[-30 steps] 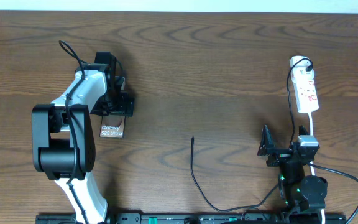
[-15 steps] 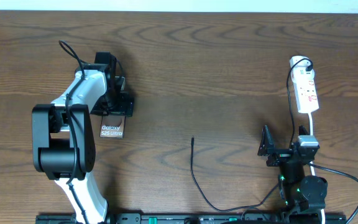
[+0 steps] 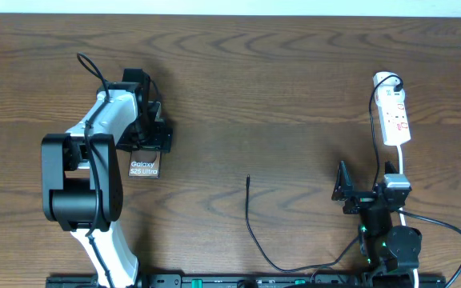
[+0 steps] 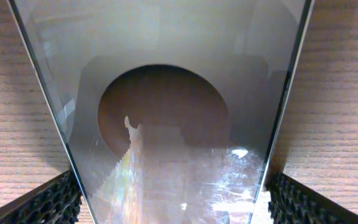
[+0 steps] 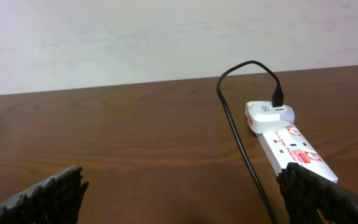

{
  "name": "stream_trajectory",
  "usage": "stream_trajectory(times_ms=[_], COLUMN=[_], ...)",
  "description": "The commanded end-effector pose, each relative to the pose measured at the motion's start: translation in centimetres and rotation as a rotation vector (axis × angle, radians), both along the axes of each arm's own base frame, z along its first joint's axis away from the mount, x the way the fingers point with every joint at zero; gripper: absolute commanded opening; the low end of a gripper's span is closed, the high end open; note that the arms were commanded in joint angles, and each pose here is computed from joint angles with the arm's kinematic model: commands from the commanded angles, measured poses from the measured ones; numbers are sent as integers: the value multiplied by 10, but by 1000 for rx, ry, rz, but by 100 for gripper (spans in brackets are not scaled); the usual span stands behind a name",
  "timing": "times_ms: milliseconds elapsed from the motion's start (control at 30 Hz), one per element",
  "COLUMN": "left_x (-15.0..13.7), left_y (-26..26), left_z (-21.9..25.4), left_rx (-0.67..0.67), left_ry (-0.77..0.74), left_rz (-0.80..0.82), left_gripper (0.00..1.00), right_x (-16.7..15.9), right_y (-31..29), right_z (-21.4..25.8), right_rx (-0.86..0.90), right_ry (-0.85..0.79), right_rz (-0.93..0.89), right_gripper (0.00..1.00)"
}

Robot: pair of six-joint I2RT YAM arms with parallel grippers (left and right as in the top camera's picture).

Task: Plug charger to phone and switch on socket
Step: 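Lower the left gripper and close it on the phone's sides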

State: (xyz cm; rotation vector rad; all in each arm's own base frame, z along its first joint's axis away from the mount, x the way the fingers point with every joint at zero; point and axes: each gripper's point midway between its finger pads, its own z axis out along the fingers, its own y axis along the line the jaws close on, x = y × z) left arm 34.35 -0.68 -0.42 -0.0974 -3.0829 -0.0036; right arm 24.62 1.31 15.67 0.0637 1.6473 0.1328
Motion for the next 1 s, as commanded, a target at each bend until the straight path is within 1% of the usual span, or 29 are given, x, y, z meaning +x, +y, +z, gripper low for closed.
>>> stream_trajectory(times_ms=[0, 133, 233, 967], left_x=[-19, -18, -19, -21], left_y=[4, 4, 4, 3], left_z=[-14, -15, -15, -17], left_rx=[13, 12, 12, 9], left_ry=[72, 69, 72, 76], left_rz=[1, 1, 1, 2], left_gripper=[93, 92, 89, 89], right_x=[0, 0, 0, 0], right_y=[3, 3, 3, 3], right_z=[-1, -1, -1, -1], right_rx=[15, 15, 15, 15], right_ry=[3, 3, 3, 3], right_rz=[13, 13, 13, 13], right_gripper=[99, 99, 99, 99])
